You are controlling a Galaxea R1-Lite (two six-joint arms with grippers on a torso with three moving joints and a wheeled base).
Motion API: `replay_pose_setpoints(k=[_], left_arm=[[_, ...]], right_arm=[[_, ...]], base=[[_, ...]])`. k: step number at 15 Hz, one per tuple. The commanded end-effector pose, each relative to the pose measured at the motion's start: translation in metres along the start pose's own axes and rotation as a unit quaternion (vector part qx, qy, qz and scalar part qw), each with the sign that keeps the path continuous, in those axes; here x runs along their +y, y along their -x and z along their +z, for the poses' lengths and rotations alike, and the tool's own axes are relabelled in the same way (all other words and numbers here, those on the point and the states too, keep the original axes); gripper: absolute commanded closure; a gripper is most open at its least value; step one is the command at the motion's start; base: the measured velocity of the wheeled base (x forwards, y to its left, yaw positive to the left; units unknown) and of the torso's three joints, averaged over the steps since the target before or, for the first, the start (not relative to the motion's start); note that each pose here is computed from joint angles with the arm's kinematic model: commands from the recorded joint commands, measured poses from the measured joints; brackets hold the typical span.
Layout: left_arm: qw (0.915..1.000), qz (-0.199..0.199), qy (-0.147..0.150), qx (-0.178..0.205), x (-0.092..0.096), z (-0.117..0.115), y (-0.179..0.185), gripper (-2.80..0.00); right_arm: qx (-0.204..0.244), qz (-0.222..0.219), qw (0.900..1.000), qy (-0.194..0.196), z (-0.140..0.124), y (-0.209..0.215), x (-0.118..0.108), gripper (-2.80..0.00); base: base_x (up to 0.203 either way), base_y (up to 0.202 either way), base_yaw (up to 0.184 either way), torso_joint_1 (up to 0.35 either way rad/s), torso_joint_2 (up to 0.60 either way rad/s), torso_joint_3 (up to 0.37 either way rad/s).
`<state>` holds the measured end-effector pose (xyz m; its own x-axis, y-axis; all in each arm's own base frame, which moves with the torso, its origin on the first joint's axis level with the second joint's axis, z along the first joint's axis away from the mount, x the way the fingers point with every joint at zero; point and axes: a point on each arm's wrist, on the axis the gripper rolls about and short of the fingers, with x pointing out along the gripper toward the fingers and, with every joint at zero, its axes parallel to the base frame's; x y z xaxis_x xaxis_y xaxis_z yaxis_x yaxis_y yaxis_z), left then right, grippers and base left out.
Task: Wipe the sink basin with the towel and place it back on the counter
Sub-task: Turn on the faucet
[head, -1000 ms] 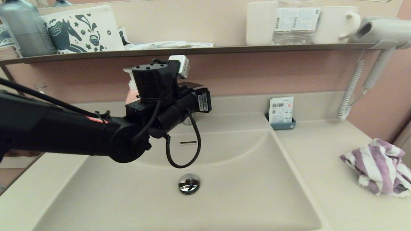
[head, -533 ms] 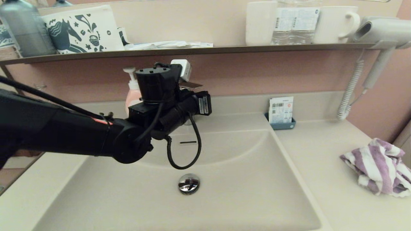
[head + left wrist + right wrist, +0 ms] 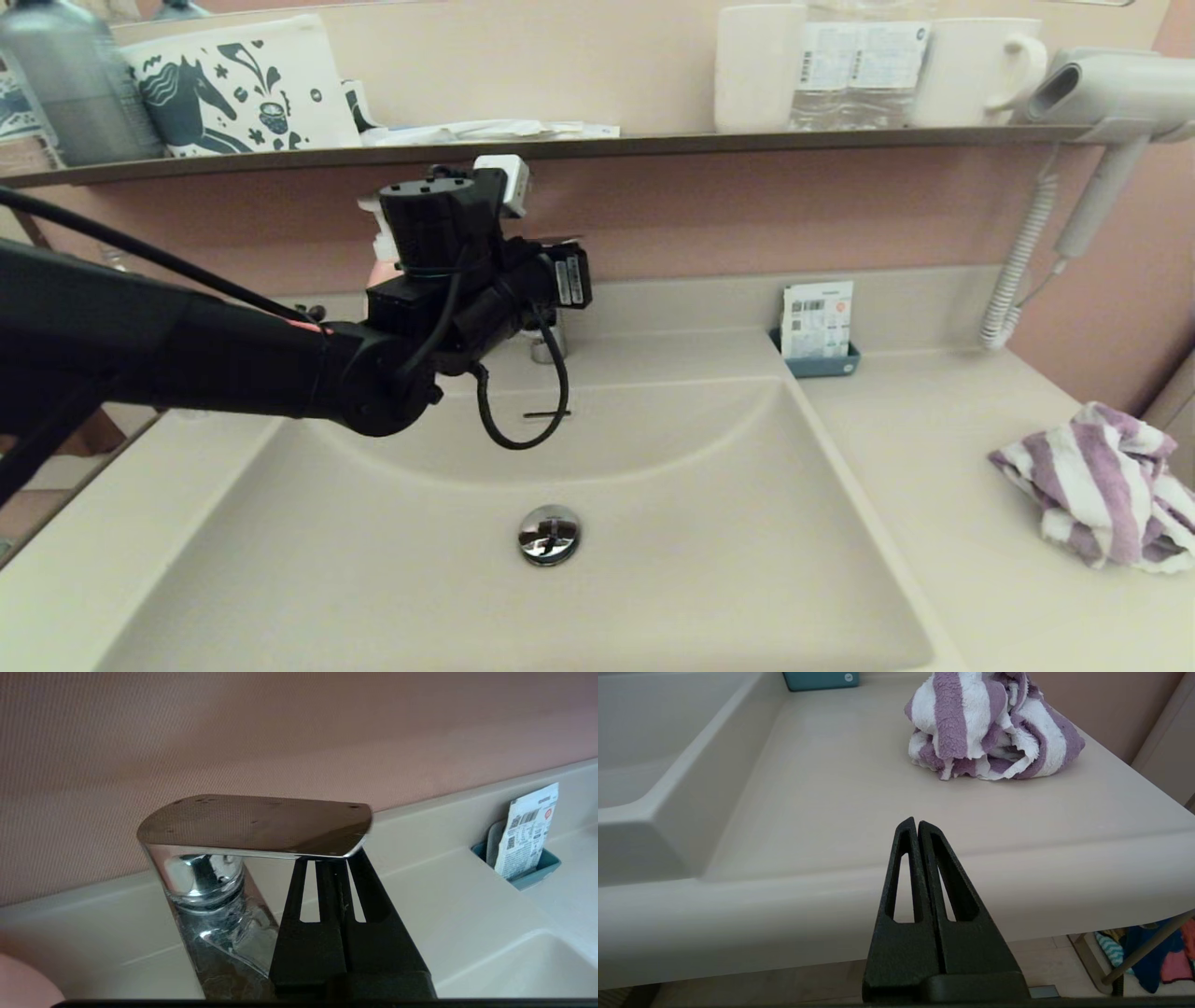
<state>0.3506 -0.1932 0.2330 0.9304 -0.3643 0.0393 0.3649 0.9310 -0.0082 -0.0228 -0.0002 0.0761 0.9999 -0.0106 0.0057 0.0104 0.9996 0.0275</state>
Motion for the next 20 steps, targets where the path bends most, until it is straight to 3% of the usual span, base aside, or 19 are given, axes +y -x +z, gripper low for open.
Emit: replay_pose_setpoints(k=[1,6,14,20], left_arm=[[1.0000,0.003,0.000,-0.009,0.002,0.005,0.001,0.00],[0.9995,0.004,-0.002,-0.031,0.002,0.022,0.007,0.00],[0.9999,0.000,-0.010,0.012,-0.002,0.005,0.035,0.00],[0.9994,0.034,-0.008,-0.007,0.024,0.021,0.049,0.00]], right_arm=[[0.000,0.000,1.000,0.000,0.000,0.000,0.000,0.00],[0.000,0.000,1.000,0.000,0.000,0.000,0.000,0.00],[0.000,0.000,1.000,0.000,0.000,0.000,0.000,0.00],[0.000,0.000,1.000,0.000,0.000,0.000,0.000,0.00]], base=[[0.000,0.000,0.000,0.000,0.00,0.000],[0.000,0.000,0.000,0.000,0.00,0.000],[0.000,0.000,0.000,0.000,0.00,0.000],[0.000,0.000,0.000,0.000,0.00,0.000]])
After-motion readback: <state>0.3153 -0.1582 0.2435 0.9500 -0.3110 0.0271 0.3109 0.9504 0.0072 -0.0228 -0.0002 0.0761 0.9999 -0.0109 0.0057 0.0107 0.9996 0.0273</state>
